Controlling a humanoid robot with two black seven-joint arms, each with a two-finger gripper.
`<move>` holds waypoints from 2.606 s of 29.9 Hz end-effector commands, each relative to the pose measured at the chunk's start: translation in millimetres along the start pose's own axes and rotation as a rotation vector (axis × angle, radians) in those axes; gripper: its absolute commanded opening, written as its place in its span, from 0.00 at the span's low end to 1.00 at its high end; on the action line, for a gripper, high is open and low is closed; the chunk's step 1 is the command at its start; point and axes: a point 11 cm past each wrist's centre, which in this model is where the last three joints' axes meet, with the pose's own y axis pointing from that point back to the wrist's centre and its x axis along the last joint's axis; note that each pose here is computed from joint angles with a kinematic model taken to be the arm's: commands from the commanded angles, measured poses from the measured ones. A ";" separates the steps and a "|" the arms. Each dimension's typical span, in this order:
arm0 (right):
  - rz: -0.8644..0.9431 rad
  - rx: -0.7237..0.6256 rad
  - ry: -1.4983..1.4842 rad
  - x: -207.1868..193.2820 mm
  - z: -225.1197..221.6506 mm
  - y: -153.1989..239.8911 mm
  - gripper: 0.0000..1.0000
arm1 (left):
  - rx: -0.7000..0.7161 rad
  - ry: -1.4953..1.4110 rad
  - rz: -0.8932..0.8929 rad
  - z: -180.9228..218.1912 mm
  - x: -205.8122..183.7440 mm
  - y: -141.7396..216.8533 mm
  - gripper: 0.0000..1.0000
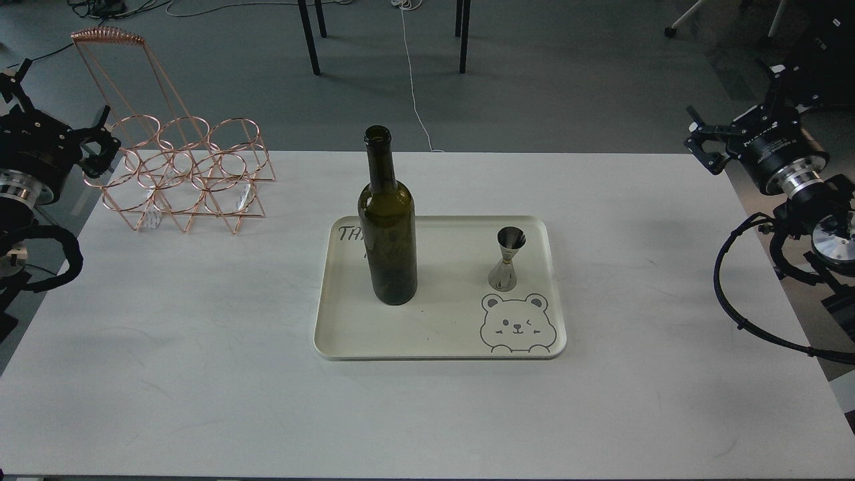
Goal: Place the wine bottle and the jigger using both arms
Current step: 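Raise the right gripper from its rest pose toward the tray, then reach the right gripper to the steel jigger on the tray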
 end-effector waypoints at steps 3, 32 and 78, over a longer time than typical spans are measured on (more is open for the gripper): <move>-0.002 -0.009 0.022 0.9 -3.0 2.9 0.99 | 0.007 -0.003 -0.003 -2.0 -0.6 0.1 0.98; -0.530 -0.448 1.500 -80.2 56.9 78.8 0.96 | -0.006 0.000 -0.004 2.0 -1.4 -1.0 0.98; -1.038 -0.408 2.290 -104.3 214.3 39.4 0.60 | -0.001 -0.001 -0.009 0.4 -3.5 -2.4 0.98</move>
